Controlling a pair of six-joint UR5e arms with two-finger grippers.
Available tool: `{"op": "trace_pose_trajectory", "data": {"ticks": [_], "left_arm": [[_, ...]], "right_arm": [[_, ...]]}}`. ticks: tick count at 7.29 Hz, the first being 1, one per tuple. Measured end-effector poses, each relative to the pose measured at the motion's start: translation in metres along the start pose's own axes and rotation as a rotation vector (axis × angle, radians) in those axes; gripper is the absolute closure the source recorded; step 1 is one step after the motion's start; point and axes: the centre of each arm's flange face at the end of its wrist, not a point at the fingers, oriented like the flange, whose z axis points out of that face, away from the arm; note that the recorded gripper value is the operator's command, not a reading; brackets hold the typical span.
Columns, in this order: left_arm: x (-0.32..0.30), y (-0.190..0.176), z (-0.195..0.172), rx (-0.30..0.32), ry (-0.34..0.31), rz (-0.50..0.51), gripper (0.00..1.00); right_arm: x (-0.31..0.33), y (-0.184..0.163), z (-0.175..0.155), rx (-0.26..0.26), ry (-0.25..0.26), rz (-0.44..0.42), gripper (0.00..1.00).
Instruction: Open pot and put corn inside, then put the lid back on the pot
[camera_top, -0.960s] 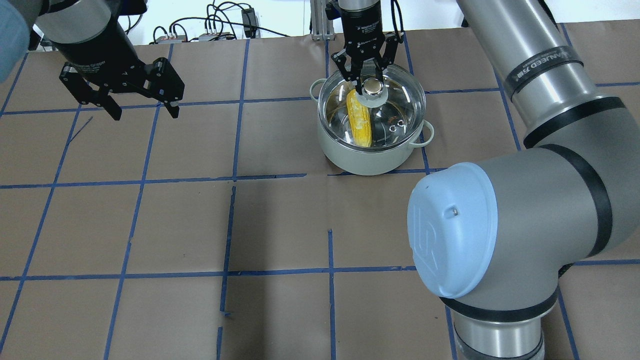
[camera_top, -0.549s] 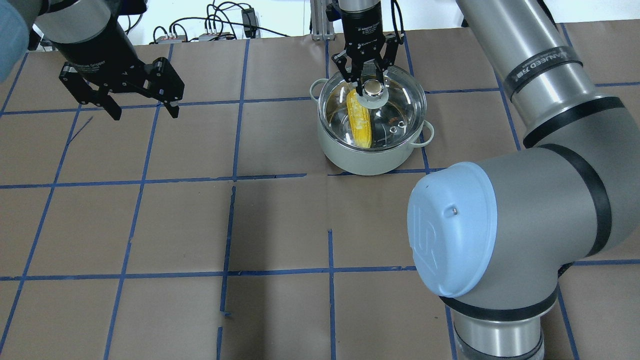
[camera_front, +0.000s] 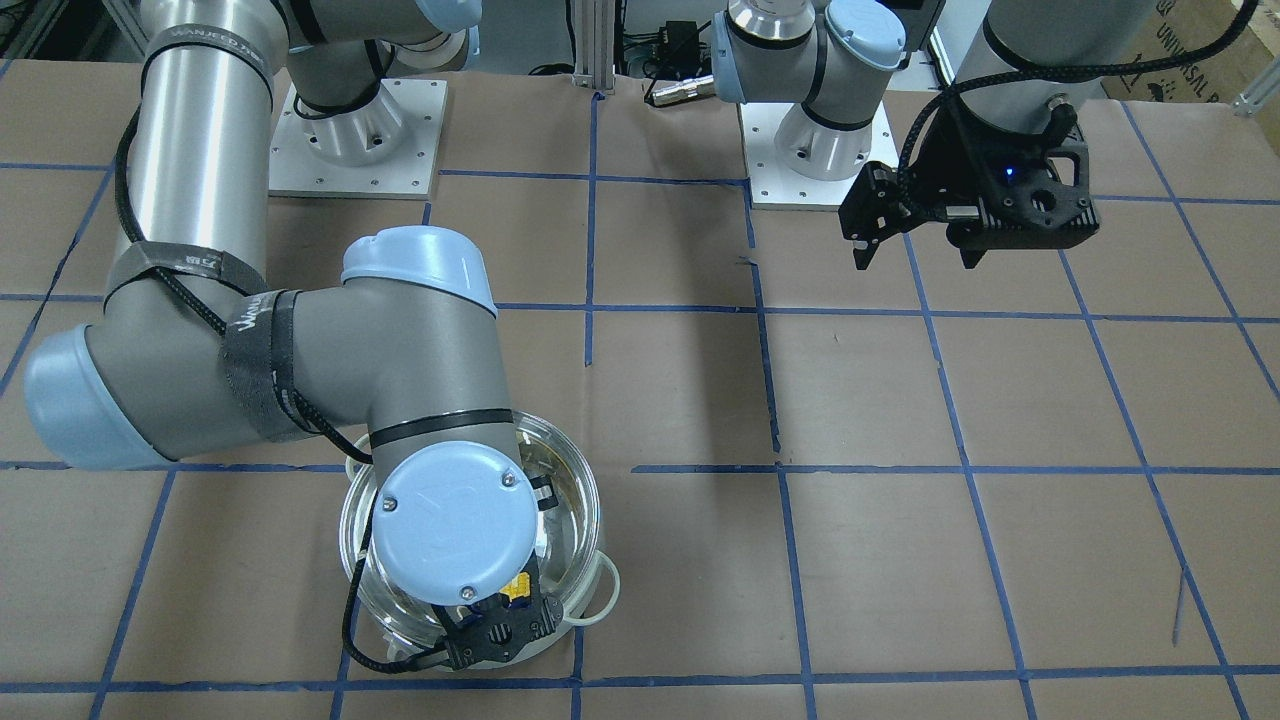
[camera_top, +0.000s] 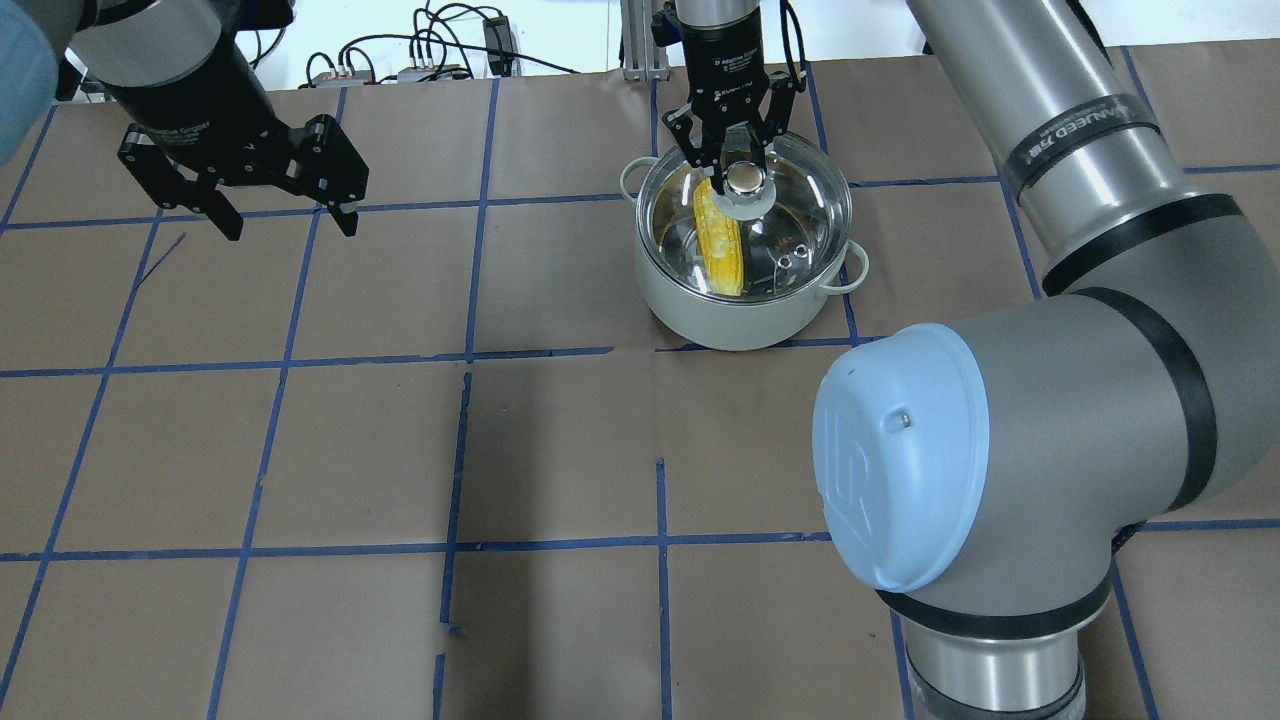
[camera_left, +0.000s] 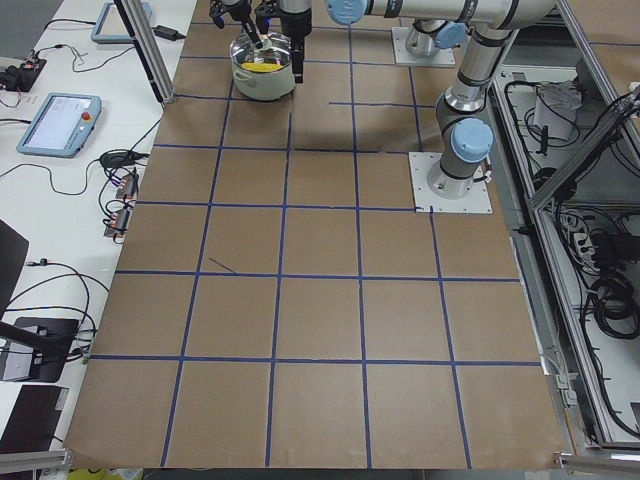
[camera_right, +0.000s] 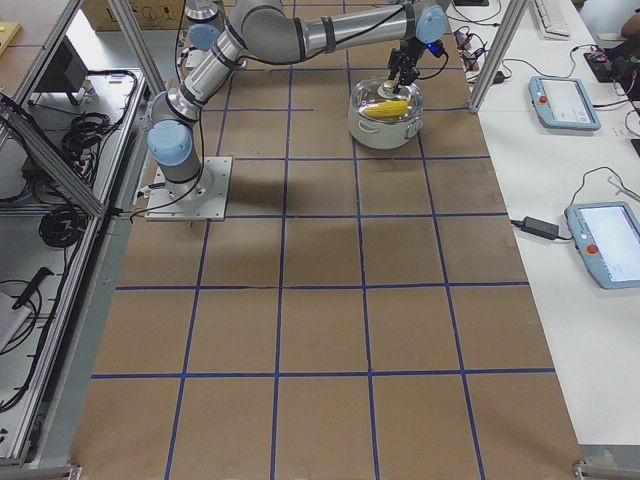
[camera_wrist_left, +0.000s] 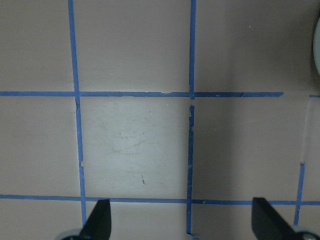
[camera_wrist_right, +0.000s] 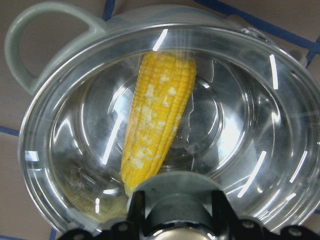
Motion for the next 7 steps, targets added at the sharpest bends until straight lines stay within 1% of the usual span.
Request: {"op": "trace_pose_trajectory", "data": {"ticks": [1, 2, 3, 4, 6, 7], "left_arm": [[0.0000, 0.0000, -0.0001, 0.000, 0.000, 0.000, 0.00], [0.0000, 0.0001, -0.0002, 0.000, 0.000, 0.000, 0.00], [0.0000, 0.0001, -0.0001, 0.000, 0.000, 0.000, 0.00], [0.0000, 0.0000, 0.0000, 0.000, 0.000, 0.000, 0.00], [0.0000, -0.0002, 0.0003, -0.001, 0.000, 0.000, 0.00], [-0.0001, -0.0004, 0.0006, -0.001, -0.001, 0.000, 0.00]], "right_arm": [[0.0000, -0.0007, 0.0006, 0.001, 0.000, -0.001, 0.55], [0.0001, -0.0012, 0.0008, 0.002, 0.000, -0.001, 0.45], [0.0003, -0.0017, 0.0001, 0.008, 0.002, 0.001, 0.44], [-0.0001, -0.0027, -0.0005, 0.016, 0.003, 0.003, 0.36], [-0.0011, -0.0040, -0.0006, 0.023, 0.004, 0.007, 0.22], [-0.0018, -0.0040, -0.0010, 0.026, 0.005, 0.011, 0.21]]}}
